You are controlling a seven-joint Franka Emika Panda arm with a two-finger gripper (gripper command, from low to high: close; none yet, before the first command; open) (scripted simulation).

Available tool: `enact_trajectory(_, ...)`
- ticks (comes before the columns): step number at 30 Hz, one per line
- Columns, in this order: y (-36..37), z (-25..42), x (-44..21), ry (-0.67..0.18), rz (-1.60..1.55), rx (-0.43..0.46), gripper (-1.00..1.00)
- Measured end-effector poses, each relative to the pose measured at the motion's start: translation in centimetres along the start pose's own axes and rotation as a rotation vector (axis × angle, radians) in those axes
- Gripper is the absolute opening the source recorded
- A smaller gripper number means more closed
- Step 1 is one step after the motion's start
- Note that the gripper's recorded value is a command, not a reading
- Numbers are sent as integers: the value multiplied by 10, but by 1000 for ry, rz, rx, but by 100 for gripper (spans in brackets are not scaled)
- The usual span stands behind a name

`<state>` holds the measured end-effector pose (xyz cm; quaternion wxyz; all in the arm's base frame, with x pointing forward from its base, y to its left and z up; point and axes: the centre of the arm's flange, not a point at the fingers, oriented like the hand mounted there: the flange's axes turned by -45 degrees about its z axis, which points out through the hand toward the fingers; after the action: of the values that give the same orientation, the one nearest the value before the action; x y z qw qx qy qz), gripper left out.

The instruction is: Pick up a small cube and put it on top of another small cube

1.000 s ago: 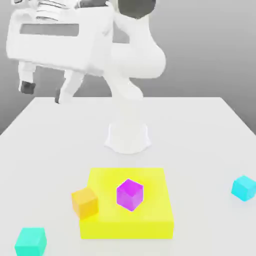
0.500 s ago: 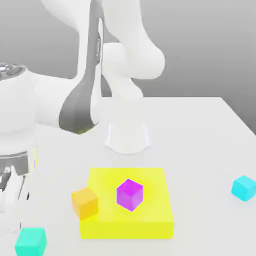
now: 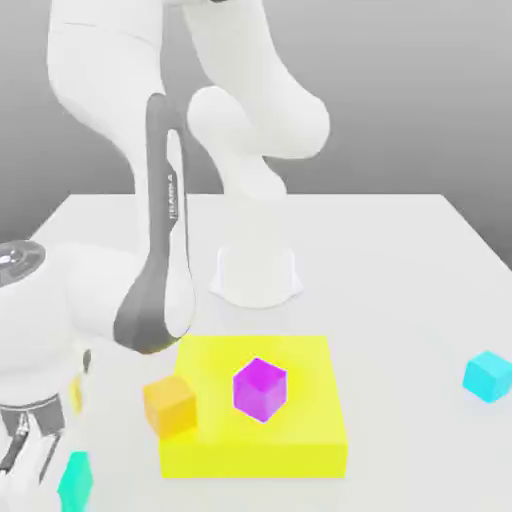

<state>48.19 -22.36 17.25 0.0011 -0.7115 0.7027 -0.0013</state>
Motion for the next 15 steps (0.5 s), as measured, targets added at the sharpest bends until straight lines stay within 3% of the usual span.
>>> enact_trajectory(2, -5, -21, -18, -4, -45, 1, -100)
enact_trajectory(8, -28, -42, -168, -29, -412, 17, -100)
enact_trajectory(15, 5, -60, -345, -40, -873, 23, -100)
